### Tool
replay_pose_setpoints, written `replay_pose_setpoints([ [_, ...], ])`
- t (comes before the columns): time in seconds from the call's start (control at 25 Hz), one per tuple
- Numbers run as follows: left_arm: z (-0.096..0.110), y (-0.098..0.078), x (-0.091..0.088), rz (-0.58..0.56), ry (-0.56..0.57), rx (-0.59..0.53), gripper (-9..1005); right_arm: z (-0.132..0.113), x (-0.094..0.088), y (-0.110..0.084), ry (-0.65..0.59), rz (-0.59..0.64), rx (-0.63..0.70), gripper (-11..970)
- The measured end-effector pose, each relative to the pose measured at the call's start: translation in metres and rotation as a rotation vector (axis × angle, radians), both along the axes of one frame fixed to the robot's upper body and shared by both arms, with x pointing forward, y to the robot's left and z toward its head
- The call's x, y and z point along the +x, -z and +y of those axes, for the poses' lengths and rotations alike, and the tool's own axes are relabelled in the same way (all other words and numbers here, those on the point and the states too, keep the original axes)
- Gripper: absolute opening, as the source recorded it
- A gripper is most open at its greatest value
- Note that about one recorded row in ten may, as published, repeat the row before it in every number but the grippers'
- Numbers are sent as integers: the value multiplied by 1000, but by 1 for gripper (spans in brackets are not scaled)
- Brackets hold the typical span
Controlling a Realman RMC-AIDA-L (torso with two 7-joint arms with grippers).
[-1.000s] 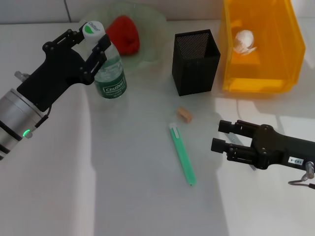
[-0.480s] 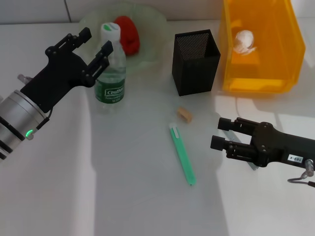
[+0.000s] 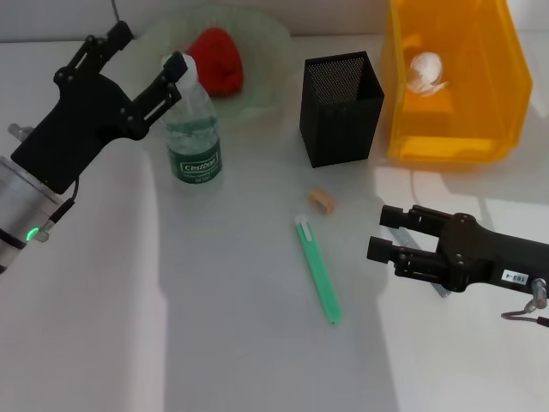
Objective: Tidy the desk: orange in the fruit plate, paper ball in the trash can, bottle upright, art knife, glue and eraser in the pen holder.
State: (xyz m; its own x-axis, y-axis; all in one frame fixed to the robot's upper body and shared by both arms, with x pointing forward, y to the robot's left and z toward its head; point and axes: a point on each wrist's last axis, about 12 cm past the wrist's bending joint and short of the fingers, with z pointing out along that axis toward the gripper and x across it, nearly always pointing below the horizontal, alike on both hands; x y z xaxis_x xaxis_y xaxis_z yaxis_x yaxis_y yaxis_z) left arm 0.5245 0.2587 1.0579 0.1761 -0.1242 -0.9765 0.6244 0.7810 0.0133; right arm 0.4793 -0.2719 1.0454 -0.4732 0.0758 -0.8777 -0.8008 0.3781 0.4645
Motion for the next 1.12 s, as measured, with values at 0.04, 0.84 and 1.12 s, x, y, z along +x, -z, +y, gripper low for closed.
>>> replay_pose_setpoints([
  [0.04, 1, -3, -4, -21, 16, -31, 737, 0, 0, 0, 1, 0, 0, 754],
  [0.84, 24, -25, -19, 418, 715, 253, 799, -65, 28, -131, -26, -87, -116, 753],
  [1.12, 29, -21, -21, 507, 716, 282, 800, -13, 48, -211, -55, 124, -620, 753],
])
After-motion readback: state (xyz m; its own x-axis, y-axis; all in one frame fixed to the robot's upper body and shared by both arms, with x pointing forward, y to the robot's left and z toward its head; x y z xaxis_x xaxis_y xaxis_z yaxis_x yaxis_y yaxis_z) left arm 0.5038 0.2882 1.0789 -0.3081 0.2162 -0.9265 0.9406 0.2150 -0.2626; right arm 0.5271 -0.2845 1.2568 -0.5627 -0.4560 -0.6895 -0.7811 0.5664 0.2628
